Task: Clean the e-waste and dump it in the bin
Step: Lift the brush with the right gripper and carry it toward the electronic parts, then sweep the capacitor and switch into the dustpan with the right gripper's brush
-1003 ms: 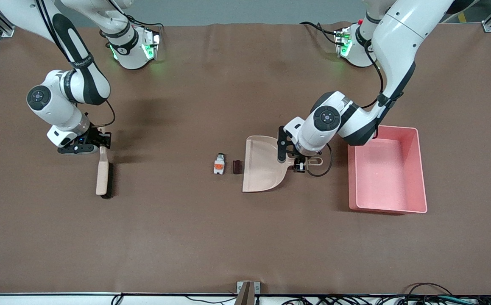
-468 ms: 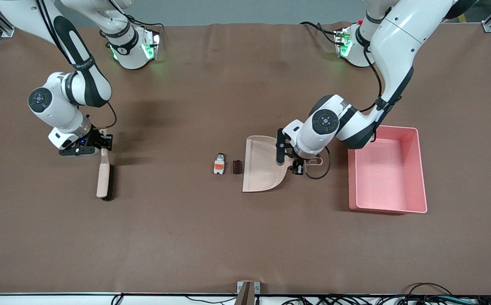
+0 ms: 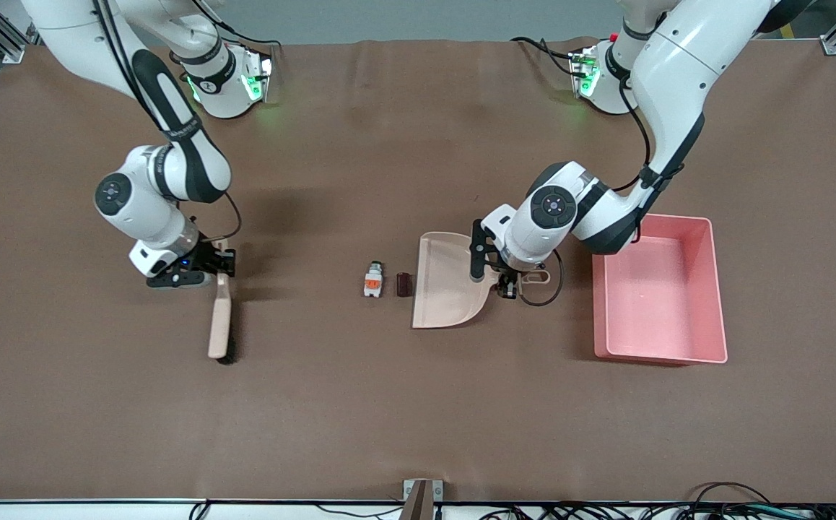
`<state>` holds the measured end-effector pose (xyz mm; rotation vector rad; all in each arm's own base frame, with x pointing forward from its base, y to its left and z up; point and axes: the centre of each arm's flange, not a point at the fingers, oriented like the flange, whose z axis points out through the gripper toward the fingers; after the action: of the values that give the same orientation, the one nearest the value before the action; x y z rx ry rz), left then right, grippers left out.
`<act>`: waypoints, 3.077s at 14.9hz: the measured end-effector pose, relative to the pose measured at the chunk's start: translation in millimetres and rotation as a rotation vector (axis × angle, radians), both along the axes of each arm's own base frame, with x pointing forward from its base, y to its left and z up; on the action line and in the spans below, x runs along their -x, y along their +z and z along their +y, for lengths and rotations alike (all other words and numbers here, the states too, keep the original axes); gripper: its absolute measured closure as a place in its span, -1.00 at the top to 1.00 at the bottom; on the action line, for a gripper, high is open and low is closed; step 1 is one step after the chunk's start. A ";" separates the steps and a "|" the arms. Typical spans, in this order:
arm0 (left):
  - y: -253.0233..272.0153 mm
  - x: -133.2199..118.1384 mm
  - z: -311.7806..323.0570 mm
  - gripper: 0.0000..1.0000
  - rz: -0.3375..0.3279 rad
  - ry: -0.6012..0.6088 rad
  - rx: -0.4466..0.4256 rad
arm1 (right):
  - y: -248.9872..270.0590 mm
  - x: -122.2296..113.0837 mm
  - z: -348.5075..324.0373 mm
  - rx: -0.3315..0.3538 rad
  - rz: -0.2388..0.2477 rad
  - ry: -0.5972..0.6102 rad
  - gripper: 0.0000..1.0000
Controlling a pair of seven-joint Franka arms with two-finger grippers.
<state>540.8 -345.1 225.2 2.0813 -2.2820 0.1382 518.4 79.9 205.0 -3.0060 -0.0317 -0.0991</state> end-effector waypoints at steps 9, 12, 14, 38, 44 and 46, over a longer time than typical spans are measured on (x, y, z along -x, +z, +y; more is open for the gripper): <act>2.8 -3.6 1.6 -0.34 -0.018 0.038 -0.038 | -2.2 23.4 130.4 -0.022 0.094 -0.105 -0.47; 5.5 -3.8 -0.7 -0.34 -0.017 0.051 -0.065 | -1.9 39.1 164.7 -0.018 0.134 -0.134 -0.47; 8.8 -2.0 -7.7 -0.34 -0.025 0.033 -0.085 | -0.7 47.0 181.8 -0.013 0.161 -0.142 -0.47; 3.4 3.5 -48.3 -0.34 -0.030 -0.015 -0.095 | 29.8 60.0 291.8 0.034 0.333 -0.117 -0.47; 2.7 5.4 -51.7 -0.34 -0.037 -0.003 -0.109 | 24.2 60.2 294.9 0.047 0.334 -0.126 -0.47; 2.6 5.4 -51.7 -0.34 -0.037 -0.003 -0.109 | 24.3 63.7 302.1 0.049 0.332 -0.123 -0.47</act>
<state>535.4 -396.8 227.8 2.1435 -2.3656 0.0535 454.7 382.0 229.3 -3.0277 0.1864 0.3940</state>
